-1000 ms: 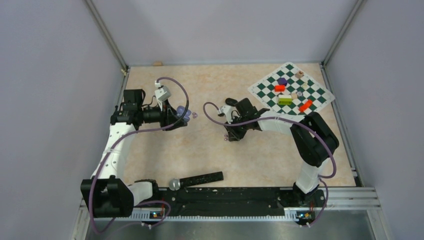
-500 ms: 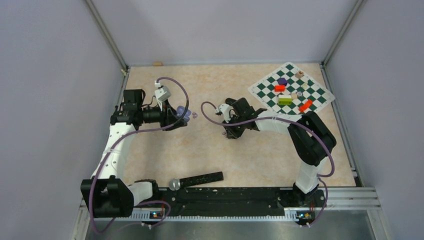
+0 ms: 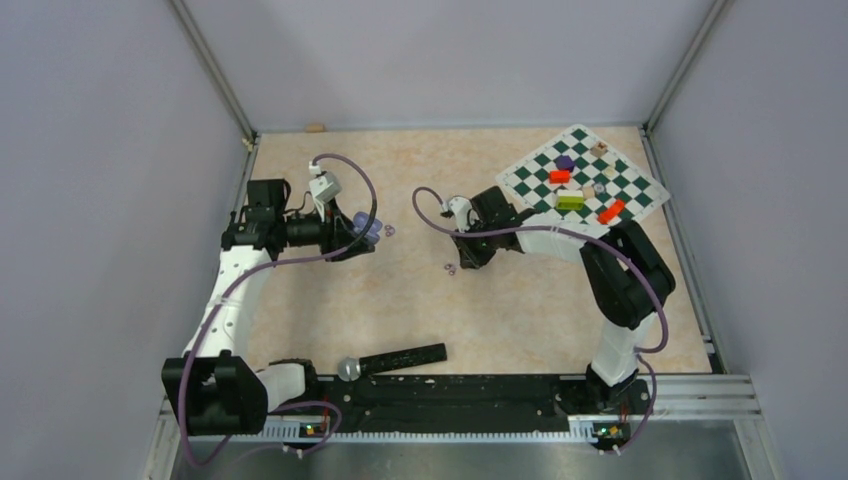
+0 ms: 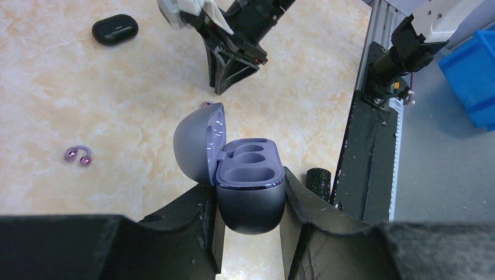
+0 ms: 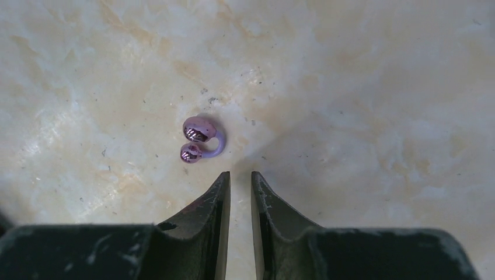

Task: Insert the wireless bluetooth earbuds into the charging case
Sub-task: Pick up the earbud from the center of the board.

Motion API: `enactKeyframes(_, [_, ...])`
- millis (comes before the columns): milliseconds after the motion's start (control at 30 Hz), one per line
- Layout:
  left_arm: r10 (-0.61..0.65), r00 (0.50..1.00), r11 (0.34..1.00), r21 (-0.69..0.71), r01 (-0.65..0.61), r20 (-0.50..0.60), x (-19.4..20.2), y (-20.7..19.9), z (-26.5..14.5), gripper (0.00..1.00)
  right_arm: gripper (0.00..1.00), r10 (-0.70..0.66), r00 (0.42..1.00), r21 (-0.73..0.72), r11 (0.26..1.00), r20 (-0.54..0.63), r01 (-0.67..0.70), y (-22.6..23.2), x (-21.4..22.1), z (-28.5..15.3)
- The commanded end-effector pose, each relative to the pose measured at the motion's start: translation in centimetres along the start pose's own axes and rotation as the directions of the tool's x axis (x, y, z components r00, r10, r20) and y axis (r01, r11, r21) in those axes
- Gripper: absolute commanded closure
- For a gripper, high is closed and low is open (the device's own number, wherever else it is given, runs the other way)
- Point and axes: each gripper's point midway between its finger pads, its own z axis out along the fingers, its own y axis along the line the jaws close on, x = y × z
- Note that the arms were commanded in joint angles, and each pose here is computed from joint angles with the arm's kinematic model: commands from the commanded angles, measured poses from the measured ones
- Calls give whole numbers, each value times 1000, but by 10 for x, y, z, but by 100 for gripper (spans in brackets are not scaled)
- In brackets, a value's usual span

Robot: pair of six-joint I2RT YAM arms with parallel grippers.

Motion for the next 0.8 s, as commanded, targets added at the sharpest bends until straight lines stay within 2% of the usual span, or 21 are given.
enactKeyframes(0, [31,999,999,18,-32,29,-7,-1,0,98,80,110,993,-97,990,33,-107,-4,-26,-12])
enactKeyframes(200, [26,999,999,19,-26,29,-7,-1,0,97,74,220,975,-196,955,-39,-224,3,-9,1])
enactKeyframes(433, [43,999,999,14,-43,33,-8,-3,-1,97,73,266,961,-226,934,-74,-276,8,1,11])
enactKeyframes(767, [52,998,999,9,-53,33,-9,-4,-2,97,73,314,943,-182,927,-107,-329,1,15,26])
